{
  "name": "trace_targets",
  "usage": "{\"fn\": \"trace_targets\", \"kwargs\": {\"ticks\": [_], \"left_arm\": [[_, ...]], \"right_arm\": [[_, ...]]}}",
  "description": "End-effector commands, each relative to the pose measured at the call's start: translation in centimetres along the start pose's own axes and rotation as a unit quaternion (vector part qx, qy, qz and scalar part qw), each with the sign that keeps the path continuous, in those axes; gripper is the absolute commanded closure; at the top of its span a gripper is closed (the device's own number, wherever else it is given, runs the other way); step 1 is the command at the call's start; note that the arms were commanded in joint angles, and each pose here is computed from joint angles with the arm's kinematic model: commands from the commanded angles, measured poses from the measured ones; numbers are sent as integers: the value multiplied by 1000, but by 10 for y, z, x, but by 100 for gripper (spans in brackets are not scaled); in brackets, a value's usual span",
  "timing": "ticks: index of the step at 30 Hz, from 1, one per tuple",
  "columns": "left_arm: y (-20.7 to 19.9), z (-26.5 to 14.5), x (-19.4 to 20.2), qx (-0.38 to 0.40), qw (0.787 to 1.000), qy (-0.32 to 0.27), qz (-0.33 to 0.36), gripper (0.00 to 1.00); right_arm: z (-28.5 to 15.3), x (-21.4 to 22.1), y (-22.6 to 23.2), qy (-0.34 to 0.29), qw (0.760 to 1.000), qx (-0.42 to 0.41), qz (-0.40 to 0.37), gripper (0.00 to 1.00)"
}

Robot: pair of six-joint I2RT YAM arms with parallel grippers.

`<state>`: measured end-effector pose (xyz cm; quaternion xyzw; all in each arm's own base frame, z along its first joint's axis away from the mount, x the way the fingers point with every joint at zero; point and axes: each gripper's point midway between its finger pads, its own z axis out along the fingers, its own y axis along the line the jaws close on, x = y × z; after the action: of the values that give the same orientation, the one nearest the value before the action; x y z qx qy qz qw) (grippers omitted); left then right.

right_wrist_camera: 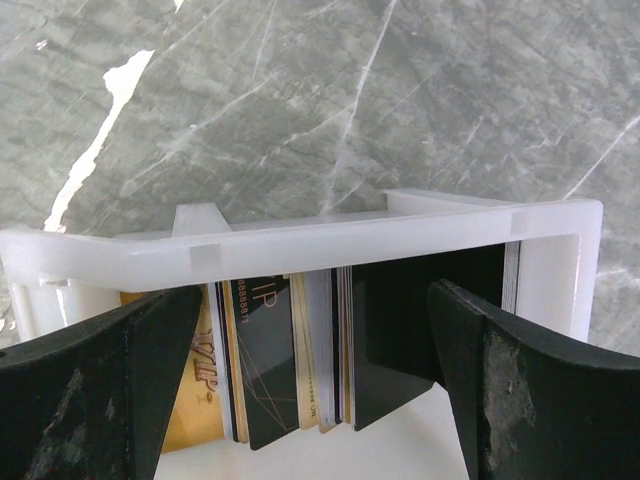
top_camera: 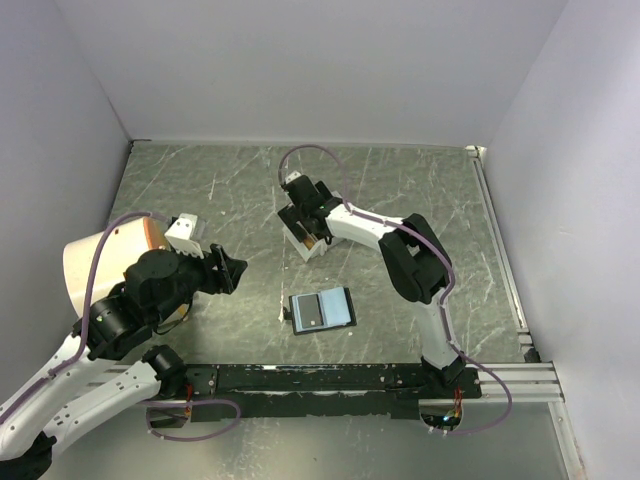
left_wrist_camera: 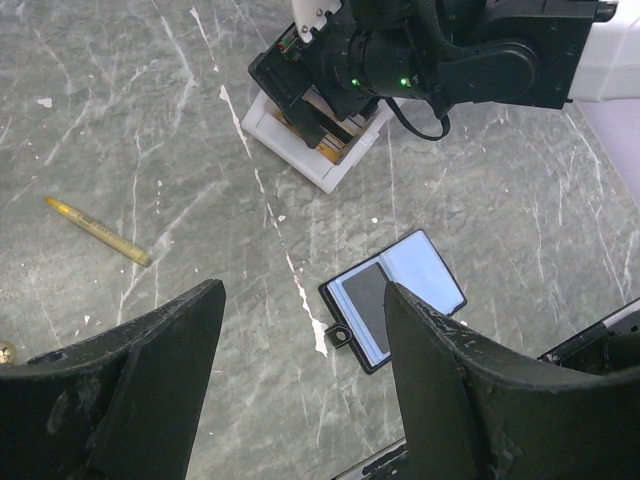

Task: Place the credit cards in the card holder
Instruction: Pick up the credit card from the storage box.

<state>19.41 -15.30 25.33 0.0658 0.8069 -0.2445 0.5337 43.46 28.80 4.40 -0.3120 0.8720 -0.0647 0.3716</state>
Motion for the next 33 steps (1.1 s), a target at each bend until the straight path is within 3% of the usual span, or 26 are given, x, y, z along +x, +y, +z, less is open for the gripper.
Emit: {"fn": "trace_targets", "kwargs": {"ticks": [1, 9, 16, 33], "left_arm": [[2, -1, -3, -8, 1000, -4, 5, 24], [3, -2, -3, -8, 1000, -6, 5, 24], [4, -3, -4, -11, 1000, -7, 3, 24], [4, -4, -5, -10, 1000, -12, 1, 24]], "right_arm": [[-11, 8, 17, 25, 999, -46, -13, 0], [-7, 19, 23, 52, 996, -61, -30, 0], [4, 41, -2, 94, 992, 47, -64, 1], [-10, 13, -35, 55, 987, 140, -63, 15]]}}
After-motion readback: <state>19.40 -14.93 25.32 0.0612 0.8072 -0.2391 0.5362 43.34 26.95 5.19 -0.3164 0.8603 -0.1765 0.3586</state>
